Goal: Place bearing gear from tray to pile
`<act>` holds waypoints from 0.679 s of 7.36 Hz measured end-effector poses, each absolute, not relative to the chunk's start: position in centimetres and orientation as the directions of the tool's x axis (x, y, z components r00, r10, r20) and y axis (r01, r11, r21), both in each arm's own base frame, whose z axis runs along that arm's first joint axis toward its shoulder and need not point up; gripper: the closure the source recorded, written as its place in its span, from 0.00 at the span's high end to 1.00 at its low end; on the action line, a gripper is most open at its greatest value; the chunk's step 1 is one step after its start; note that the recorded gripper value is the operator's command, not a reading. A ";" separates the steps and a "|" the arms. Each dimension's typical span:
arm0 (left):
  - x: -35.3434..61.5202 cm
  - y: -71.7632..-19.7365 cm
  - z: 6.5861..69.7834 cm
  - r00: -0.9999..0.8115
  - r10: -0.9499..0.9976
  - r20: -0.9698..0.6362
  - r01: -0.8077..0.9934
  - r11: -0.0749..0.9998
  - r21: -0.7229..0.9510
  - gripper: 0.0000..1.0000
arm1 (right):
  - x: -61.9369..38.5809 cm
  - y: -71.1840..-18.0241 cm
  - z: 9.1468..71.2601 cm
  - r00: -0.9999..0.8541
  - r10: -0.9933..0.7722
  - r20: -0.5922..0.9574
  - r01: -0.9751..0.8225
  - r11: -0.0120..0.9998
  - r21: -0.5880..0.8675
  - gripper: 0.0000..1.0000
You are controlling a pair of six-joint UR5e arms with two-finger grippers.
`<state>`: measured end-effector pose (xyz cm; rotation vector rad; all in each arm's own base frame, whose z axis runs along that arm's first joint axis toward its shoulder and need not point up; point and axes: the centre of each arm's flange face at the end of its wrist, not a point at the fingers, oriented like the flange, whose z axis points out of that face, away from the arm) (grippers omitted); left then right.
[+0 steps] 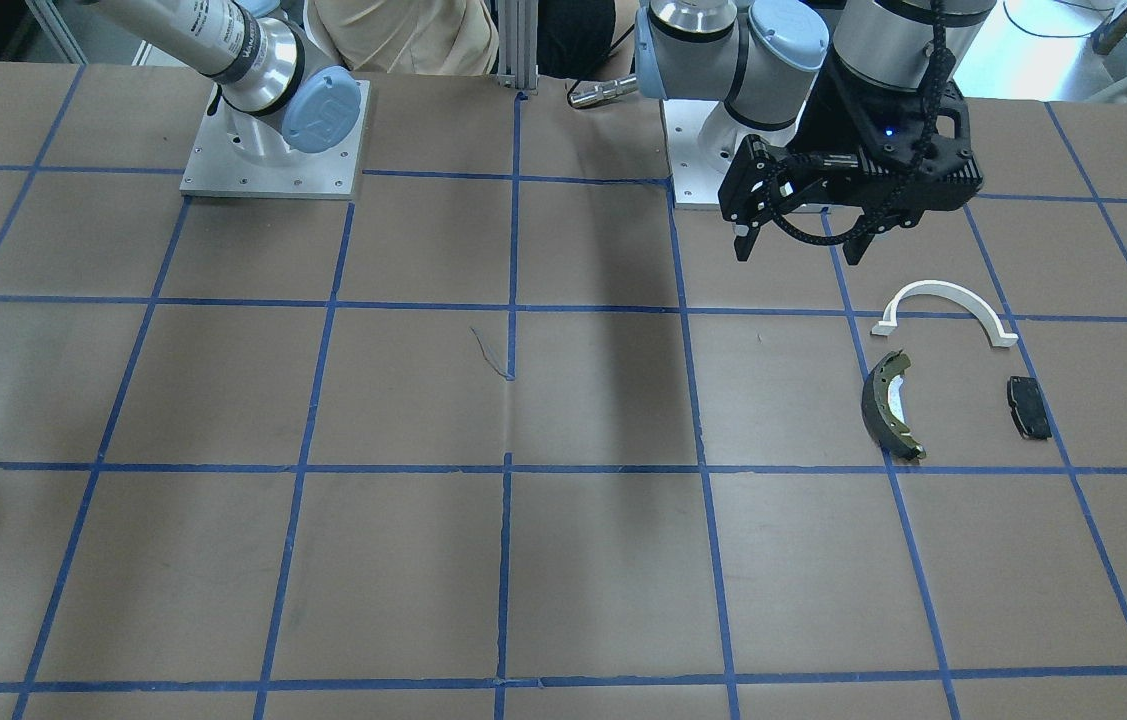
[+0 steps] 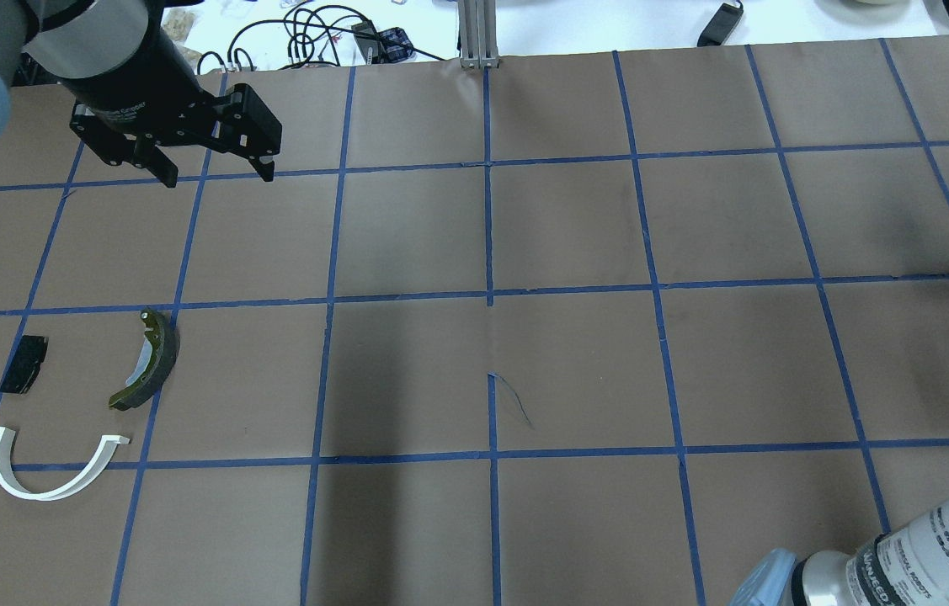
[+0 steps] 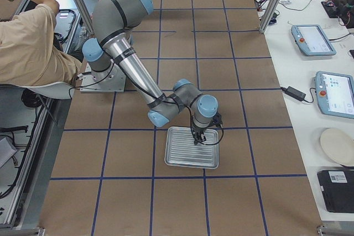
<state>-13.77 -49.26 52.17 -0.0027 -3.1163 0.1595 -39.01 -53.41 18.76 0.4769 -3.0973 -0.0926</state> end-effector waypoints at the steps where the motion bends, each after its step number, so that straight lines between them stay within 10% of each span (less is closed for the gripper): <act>1: -13.8 -49.3 52.2 -1.000 0.003 0.021 0.001 0.995 -0.102 1.00 | -39.0 -53.4 18.8 -0.954 -0.300 -0.002 -0.300 0.952 0.061 0.17; 5: -13.7 -49.3 52.4 -1.000 0.001 0.018 -0.001 0.994 -0.107 1.00 | -39.1 -53.3 20.4 -0.956 -0.292 0.032 -0.288 0.954 0.086 0.03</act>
